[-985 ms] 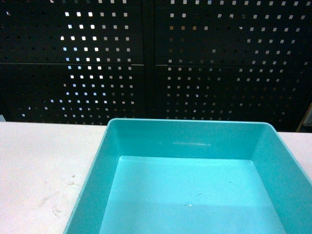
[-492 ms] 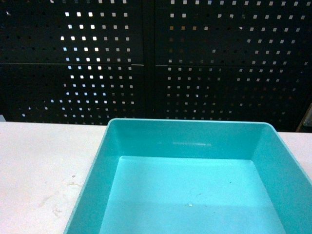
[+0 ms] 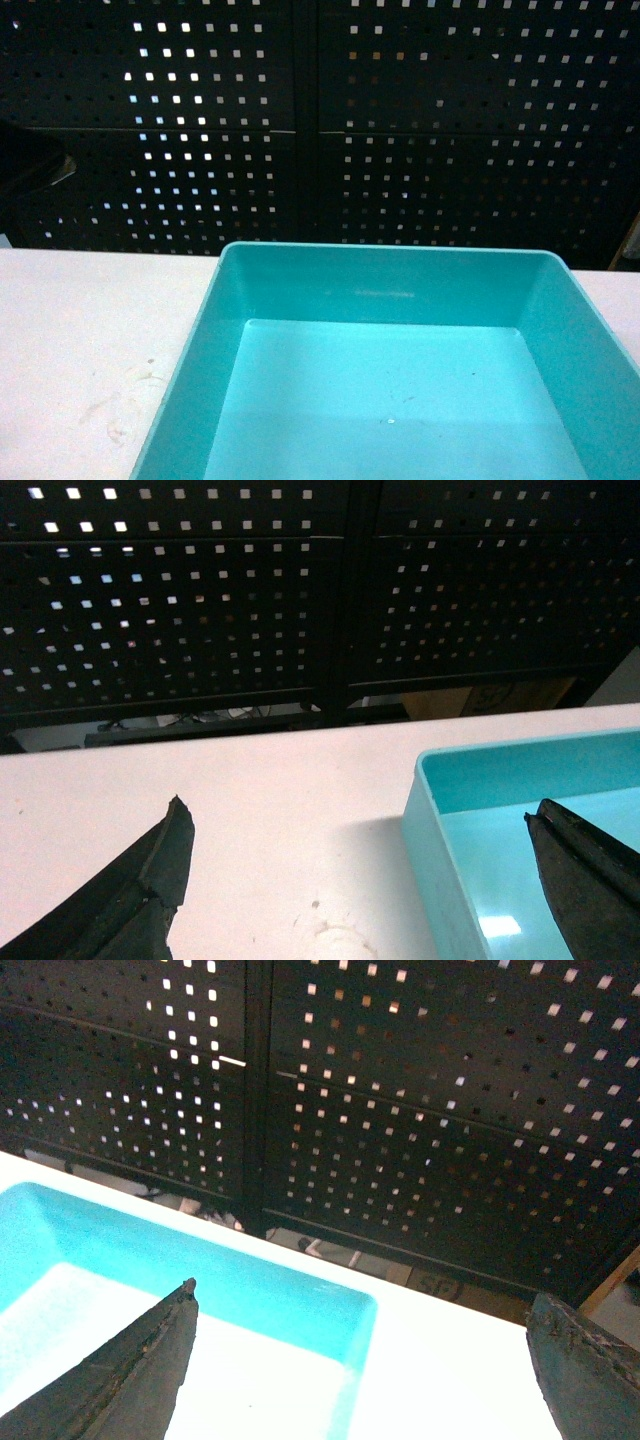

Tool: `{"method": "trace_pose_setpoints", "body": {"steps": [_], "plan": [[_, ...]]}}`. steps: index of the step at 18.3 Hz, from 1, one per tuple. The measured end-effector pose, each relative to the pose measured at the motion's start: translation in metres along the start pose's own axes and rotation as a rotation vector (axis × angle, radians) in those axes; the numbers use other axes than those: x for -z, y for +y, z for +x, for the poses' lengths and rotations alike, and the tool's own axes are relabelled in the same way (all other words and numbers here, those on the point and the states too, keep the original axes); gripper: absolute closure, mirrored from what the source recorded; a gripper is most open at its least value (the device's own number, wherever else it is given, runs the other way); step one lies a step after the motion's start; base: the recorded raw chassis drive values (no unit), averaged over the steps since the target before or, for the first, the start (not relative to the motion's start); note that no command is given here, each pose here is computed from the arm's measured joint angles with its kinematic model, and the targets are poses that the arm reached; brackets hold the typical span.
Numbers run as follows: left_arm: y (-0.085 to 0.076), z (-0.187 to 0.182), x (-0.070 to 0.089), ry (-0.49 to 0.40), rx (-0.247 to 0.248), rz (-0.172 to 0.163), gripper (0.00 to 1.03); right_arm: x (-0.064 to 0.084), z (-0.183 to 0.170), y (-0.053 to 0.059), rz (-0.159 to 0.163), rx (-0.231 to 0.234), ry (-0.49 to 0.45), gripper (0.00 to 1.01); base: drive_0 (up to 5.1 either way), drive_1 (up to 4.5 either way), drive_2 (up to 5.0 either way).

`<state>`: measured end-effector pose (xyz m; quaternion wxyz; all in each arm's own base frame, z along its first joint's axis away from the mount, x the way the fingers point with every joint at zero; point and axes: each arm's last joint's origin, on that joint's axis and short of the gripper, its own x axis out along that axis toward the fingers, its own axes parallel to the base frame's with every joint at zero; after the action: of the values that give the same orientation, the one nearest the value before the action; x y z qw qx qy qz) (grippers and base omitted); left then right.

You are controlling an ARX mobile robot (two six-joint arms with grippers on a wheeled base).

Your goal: Stack blue boxes stably on right

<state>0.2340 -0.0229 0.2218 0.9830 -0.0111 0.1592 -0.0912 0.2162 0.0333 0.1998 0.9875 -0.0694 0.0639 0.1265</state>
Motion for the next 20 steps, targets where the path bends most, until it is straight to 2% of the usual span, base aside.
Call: {"method": "trace_pose_setpoints", "body": {"steps": [2, 4, 7, 13, 15, 18, 19, 20], "plan": [[-0.004, 0.019, -0.019, 0.033, 0.015, 0.006, 0.05, -0.004, 0.02, -0.001, -0.012, -0.018, 0.061, 0.03, 0.0, 0.0, 0.0], [-0.009, 0.032, -0.029, 0.065, 0.034, 0.013, 0.05, -0.008, 0.032, -0.003, -0.017, -0.021, 0.079, 0.03, 0.0, 0.0, 0.0], [-0.022, 0.052, -0.031, 0.162, 0.056, 0.021, 0.05, -0.008, 0.052, -0.005, -0.033, -0.025, 0.113, 0.03, 0.0, 0.0, 0.0], [-0.042, 0.074, -0.011, 0.294, 0.072, 0.028, 0.05, 0.01, 0.069, -0.005, -0.036, -0.031, 0.191, 0.03, 0.0, 0.0, 0.0], [-0.05, 0.083, 0.002, 0.354, 0.075, 0.021, 0.05, 0.017, 0.075, -0.005, -0.045, -0.036, 0.21, 0.03, 0.0, 0.0, 0.0], [-0.055, 0.093, 0.017, 0.408, 0.045, 0.015, 0.05, 0.028, 0.082, -0.006, -0.052, -0.041, 0.24, 0.03, 0.0, 0.0, 0.0], [-0.059, 0.101, 0.026, 0.45, 0.016, 0.01, 0.05, 0.04, 0.087, -0.009, -0.059, -0.034, 0.267, 0.03, 0.0, 0.0, 0.0], [-0.062, 0.112, 0.034, 0.486, 0.012, -0.008, 0.05, 0.053, 0.091, -0.01, -0.067, -0.034, 0.292, 0.03, 0.0, 0.0, 0.0]]}}
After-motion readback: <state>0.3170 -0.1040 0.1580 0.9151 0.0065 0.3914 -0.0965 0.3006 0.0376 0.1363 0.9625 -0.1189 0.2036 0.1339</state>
